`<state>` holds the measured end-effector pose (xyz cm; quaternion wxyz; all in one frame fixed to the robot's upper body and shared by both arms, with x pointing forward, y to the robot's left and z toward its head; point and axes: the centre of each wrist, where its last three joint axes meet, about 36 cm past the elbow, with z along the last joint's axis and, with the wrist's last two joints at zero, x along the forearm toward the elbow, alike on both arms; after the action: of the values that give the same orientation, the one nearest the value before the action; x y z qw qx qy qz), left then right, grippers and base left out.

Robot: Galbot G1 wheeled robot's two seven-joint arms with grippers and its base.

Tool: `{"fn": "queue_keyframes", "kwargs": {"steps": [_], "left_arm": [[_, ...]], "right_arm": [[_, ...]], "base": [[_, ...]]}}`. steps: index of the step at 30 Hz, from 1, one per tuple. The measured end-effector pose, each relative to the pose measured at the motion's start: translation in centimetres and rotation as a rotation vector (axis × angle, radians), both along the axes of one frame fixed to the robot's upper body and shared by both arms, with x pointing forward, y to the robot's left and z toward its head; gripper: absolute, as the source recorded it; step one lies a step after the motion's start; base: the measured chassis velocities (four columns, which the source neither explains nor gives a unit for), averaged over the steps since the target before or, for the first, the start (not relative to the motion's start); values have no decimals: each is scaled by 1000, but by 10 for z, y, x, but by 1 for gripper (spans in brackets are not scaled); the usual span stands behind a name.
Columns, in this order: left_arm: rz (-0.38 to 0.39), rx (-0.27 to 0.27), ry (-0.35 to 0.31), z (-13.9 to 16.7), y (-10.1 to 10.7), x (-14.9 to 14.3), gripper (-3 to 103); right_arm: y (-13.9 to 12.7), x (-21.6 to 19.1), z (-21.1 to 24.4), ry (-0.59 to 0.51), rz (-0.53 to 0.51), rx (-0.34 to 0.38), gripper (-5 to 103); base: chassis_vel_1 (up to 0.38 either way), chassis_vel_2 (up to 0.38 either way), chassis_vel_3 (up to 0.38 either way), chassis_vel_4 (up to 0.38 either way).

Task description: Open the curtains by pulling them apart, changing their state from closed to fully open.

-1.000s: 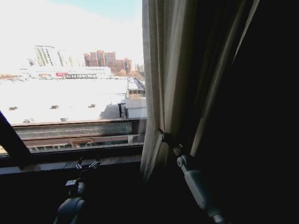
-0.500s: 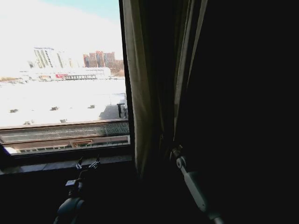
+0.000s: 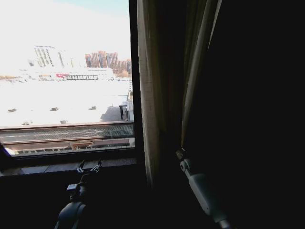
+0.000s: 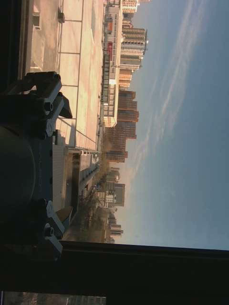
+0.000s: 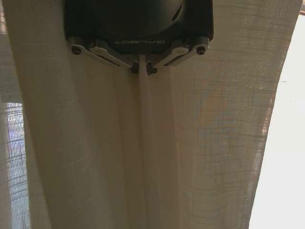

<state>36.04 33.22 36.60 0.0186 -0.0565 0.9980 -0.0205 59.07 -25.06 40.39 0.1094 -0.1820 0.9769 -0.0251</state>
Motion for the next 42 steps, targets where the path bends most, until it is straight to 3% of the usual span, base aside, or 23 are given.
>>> {"fn": "queue_keyframes", "kwargs": {"steps": [4, 5, 9, 10, 15, 21, 27, 33, 36, 37, 39, 40, 41, 42], "left_arm": [[0, 0, 0, 0, 0, 0, 100], [0, 0, 0, 0, 0, 0, 100], [0, 0, 0, 0, 0, 0, 100], [0, 0, 0, 0, 0, 0, 100], [0, 0, 0, 0, 0, 0, 100], [0, 0, 0, 0, 0, 0, 100], [0, 0, 0, 0, 0, 0, 100], [0, 0, 0, 0, 0, 0, 100], [0, 0, 0, 0, 0, 0, 100], [0, 0, 0, 0, 0, 0, 100], [0, 0, 0, 0, 0, 0, 100], [0, 0, 0, 0, 0, 0, 100], [0, 0, 0, 0, 0, 0, 100], [0, 0, 0, 0, 0, 0, 100]], "right_arm": [[-17, 27, 2, 31, -224, -15, 0], [-17, 27, 2, 31, -224, -15, 0], [-70, 44, 3, 42, -433, -56, 0], [-70, 44, 3, 42, -433, -56, 0], [-130, 41, 13, 38, -602, -110, 0], [-161, 25, 25, 19, -724, -155, 0], [-149, 15, 31, -10, -692, -160, 0], [-110, -13, 25, -24, -525, -146, -1], [-87, -36, 23, -18, -405, -92, 10], [-87, -36, 23, -18, -405, -92, 10], [-76, -49, 20, -7, -356, -67, 21], [-71, -55, 20, -3, -331, -56, 21], [-66, -62, 18, 2, -304, -49, 32], [-66, -62, 18, 2, -304, -49, 32]], "base": [[0, 0, 0, 0], [0, 0, 0, 0], [0, 0, 0, 0], [0, 0, 0, 0], [0, 0, 0, 0], [0, 0, 0, 0], [0, 0, 0, 0], [0, 0, 0, 0], [0, 0, 0, 0], [0, 0, 0, 0], [0, 0, 0, 0], [0, 0, 0, 0], [0, 0, 0, 0], [0, 0, 0, 0]]}}
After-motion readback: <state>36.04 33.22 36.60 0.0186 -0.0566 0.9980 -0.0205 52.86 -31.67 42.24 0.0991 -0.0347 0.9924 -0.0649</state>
